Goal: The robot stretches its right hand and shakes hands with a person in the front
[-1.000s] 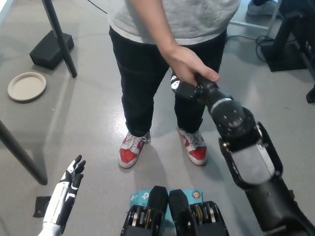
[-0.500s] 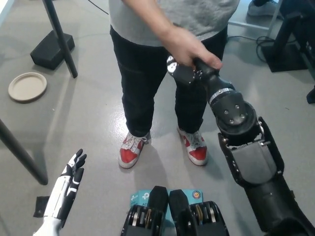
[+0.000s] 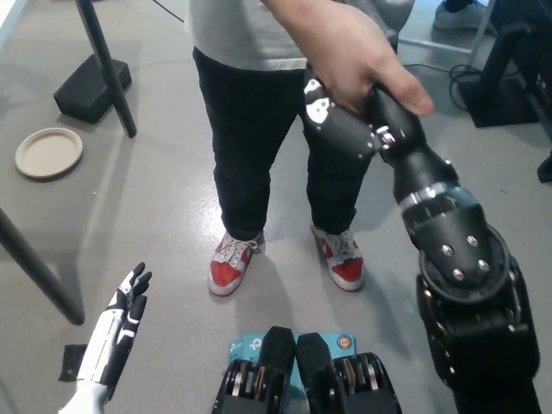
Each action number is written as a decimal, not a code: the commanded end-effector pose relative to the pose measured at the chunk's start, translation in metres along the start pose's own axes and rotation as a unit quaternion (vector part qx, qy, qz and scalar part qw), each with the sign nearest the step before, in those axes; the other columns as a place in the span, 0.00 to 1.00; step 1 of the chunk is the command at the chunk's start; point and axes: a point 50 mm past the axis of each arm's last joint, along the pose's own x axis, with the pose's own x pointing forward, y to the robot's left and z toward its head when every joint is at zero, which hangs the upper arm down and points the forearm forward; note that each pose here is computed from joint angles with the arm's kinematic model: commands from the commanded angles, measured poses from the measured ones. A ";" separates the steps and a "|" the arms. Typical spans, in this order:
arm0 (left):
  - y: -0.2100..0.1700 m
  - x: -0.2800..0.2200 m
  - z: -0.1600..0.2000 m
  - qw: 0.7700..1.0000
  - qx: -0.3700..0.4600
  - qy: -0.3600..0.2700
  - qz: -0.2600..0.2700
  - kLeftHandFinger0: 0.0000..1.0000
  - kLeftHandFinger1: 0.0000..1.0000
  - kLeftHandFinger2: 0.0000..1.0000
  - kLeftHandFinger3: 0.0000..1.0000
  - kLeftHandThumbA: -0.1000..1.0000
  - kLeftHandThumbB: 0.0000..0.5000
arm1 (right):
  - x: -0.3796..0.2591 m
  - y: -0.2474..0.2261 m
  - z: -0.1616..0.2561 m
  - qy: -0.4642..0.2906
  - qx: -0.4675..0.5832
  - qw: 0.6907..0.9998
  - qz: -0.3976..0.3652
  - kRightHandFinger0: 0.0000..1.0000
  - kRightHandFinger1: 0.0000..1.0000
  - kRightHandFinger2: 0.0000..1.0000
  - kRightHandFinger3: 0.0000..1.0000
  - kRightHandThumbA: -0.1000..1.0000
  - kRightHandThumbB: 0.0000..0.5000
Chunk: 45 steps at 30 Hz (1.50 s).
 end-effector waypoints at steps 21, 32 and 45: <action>0.006 0.010 0.018 0.999 0.017 -0.051 -0.003 1.00 1.00 1.00 1.00 1.00 0.24 | 0.097 -0.014 -0.080 0.133 -0.058 0.989 0.002 1.00 1.00 1.00 1.00 0.04 0.03; 0.007 0.012 0.020 0.998 0.026 -0.052 -0.004 1.00 1.00 1.00 1.00 1.00 0.24 | 0.098 -0.007 -0.091 0.152 -0.053 0.987 0.012 1.00 1.00 1.00 1.00 0.10 0.02; 0.007 0.012 0.021 0.998 0.017 -0.056 -0.005 1.00 1.00 1.00 1.00 1.00 0.21 | 0.036 -0.028 -0.068 0.089 -0.096 0.990 0.061 1.00 1.00 1.00 1.00 0.97 0.93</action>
